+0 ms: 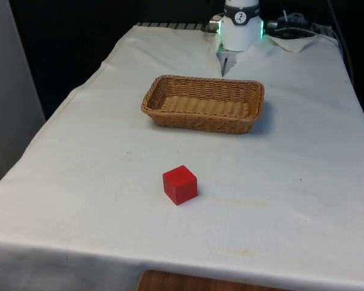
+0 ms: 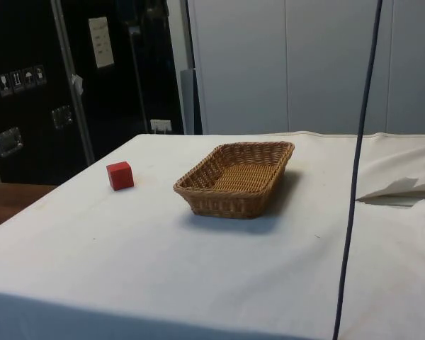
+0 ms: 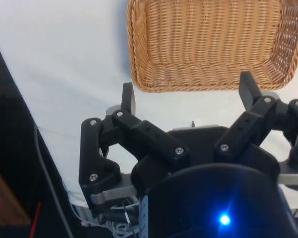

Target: Pick up the cube and place it into the basket.

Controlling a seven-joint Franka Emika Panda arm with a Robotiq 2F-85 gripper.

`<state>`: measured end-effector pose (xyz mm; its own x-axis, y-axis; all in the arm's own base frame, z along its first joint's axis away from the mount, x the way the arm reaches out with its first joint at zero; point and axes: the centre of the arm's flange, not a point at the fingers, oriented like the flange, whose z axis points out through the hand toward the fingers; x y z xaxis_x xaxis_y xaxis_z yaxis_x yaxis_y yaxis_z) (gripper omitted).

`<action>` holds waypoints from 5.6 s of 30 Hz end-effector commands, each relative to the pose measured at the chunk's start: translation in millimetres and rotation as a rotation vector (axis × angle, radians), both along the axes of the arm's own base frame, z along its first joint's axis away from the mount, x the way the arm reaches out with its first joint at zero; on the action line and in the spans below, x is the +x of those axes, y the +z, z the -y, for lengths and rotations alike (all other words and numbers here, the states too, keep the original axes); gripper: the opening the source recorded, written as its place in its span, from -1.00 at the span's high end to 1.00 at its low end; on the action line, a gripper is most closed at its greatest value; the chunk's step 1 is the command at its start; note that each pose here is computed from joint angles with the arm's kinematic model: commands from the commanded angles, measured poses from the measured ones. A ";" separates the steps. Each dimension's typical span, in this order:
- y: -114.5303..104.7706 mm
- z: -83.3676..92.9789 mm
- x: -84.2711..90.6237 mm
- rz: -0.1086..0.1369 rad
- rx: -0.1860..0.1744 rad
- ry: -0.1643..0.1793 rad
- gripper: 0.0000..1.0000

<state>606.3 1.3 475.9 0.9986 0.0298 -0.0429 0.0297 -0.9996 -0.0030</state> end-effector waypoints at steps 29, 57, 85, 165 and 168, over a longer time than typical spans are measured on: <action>-21.8 -15.9 54.6 -0.004 -0.034 0.000 -1.00; -44.7 -5.8 76.0 -0.007 -0.058 -0.090 -1.00; -72.7 -2.3 92.4 0.041 -0.064 -0.243 -1.00; -249.3 45.4 140.8 0.084 -0.085 -0.617 -1.00; -255.5 45.5 140.7 0.083 -0.088 -0.638 -1.00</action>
<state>746.0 -43.9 223.4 0.8249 -0.5621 0.0599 -0.5651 -0.8227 0.0617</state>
